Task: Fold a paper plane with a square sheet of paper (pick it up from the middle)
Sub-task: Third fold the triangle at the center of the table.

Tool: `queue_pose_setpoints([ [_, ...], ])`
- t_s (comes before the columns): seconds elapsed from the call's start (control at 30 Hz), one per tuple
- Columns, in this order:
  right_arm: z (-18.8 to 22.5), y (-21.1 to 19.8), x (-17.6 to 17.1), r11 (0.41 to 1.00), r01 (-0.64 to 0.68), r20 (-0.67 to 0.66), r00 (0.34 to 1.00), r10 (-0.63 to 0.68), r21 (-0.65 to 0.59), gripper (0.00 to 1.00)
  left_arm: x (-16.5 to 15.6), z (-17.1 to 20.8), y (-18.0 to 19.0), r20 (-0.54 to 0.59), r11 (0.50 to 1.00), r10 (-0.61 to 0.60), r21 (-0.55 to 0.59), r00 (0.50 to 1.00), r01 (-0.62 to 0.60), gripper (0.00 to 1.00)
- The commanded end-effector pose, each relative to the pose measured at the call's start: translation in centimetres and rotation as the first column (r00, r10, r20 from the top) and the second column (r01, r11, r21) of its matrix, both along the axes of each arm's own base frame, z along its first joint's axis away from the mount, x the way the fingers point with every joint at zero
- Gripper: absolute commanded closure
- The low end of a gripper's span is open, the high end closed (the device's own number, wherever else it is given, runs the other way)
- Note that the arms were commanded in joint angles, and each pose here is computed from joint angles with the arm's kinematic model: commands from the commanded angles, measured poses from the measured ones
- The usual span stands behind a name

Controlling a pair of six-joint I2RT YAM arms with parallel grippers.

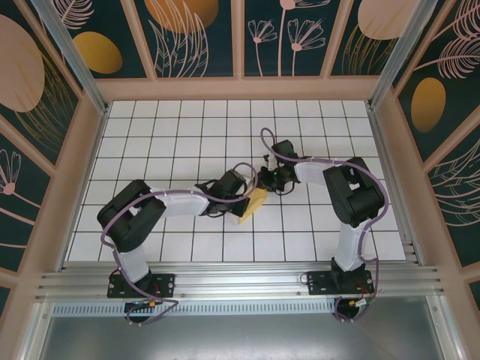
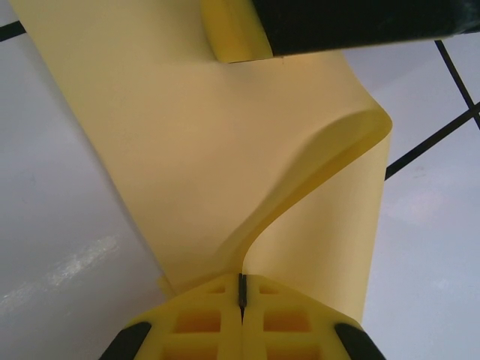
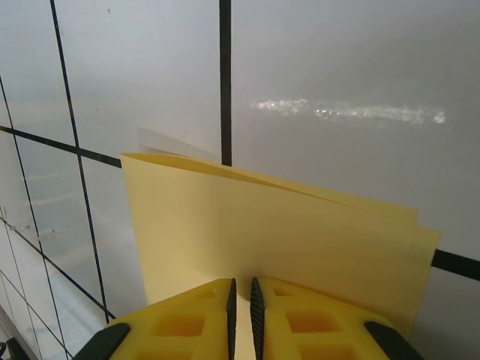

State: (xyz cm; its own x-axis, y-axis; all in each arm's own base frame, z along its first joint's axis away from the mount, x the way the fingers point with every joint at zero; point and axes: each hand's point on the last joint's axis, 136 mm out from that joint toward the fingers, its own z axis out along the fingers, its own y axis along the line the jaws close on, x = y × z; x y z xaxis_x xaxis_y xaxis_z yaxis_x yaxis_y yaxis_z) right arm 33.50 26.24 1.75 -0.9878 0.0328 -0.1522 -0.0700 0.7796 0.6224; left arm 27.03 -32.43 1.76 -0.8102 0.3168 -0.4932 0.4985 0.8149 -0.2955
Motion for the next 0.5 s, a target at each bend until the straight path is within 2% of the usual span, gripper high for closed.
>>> queue_pose_setpoints([
  [0.0, -2.6, -1.1, -1.2, 0.998, 0.016, -0.064, 0.998, -0.019, -0.053, 0.82, -0.2, -0.6, 0.4, -0.018, 1.000, -0.002, 0.008, 1.000, 0.002, 0.97],
  [0.17, 0.2, 0.0, 0.0, 1.000, 0.014, -0.013, 1.000, -0.014, 0.008, 0.81, -0.4, -1.2, 0.5, -0.028, 1.000, 0.006, 0.012, 1.000, -0.005, 0.97],
  [0.33, 4.2, -0.8, 1.7, 0.996, 0.076, 0.073, 0.994, -0.080, 0.053, 0.79, -0.2, -1.0, 0.8, -0.011, 0.999, 0.002, 0.033, 1.000, -0.002, 0.98],
  [0.47, 6.6, -1.8, 1.0, 0.987, 0.118, 0.113, 0.985, -0.130, 0.105, 0.79, -0.1, -1.1, 1.1, -0.007, 0.999, 0.004, 0.046, 1.000, -0.004, 0.98],
])
